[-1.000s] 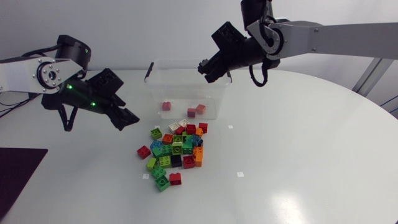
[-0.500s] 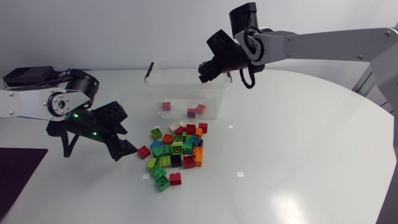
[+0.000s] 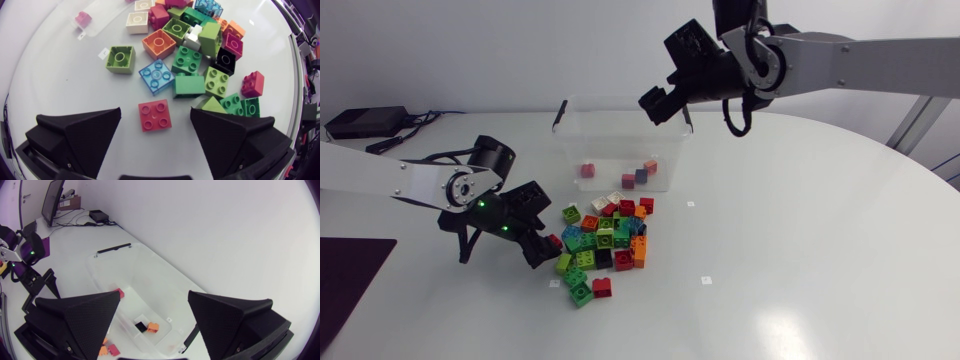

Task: Place the duplo bricks in the container

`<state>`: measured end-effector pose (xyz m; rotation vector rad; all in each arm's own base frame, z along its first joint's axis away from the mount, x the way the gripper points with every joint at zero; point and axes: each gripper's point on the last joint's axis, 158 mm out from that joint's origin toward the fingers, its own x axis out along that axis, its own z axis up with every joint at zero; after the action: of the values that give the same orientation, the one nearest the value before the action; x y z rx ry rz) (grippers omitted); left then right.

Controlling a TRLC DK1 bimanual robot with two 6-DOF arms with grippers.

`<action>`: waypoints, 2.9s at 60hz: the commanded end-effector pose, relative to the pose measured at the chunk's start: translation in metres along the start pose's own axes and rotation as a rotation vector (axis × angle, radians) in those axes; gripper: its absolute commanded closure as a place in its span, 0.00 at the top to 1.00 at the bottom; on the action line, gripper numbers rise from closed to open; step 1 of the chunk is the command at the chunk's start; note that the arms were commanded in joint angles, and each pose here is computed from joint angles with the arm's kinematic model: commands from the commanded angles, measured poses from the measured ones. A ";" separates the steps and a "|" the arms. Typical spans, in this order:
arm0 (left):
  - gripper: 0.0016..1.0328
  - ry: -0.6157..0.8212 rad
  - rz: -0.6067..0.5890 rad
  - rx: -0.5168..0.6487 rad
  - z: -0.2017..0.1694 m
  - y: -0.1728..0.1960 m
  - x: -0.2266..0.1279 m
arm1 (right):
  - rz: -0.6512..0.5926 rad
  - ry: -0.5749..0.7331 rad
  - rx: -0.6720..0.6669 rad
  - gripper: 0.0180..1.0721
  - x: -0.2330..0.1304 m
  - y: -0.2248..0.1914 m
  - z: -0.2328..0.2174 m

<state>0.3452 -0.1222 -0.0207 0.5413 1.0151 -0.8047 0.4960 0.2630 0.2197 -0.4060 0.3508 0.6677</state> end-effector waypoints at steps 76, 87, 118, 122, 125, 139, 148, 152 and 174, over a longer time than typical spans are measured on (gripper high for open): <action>0.25 -0.079 0.139 -0.009 0.026 0.017 -0.077 | 0.667 0.587 -0.464 0.78 -0.066 0.282 -0.205; 0.25 -0.161 0.163 -0.017 0.052 0.027 -0.102 | 0.663 0.642 -0.520 0.78 -0.055 0.289 -0.217; 0.25 -0.409 0.191 -0.065 0.141 0.070 -0.155 | 0.708 0.709 -0.553 0.42 -0.032 0.300 -0.233; 0.25 -0.419 0.188 -0.065 0.149 0.073 -0.153 | 0.713 0.709 -0.546 0.29 -0.031 0.300 -0.234; 0.25 -0.447 0.185 -0.074 0.164 0.078 -0.151 | 0.713 0.708 -0.537 0.23 -0.033 0.297 -0.233; 0.25 -0.502 0.175 -0.083 0.201 0.089 -0.135 | 0.679 0.668 -0.491 0.23 -0.046 0.273 -0.214; 0.25 -0.520 0.157 -0.082 0.224 0.091 -0.122 | 0.640 0.629 -0.450 0.23 -0.054 0.250 -0.196; 0.26 -0.527 0.152 -0.079 0.232 0.092 -0.118 | 0.622 0.613 -0.434 0.23 -0.056 0.241 -0.189; 0.69 -0.516 0.173 -0.103 0.265 0.118 -0.082 | 0.495 0.497 -0.322 0.23 -0.056 0.178 -0.142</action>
<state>0.5439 -0.2106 0.1813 0.3198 0.5087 -0.6980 0.3030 0.3000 0.0634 -0.8346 0.8657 1.1313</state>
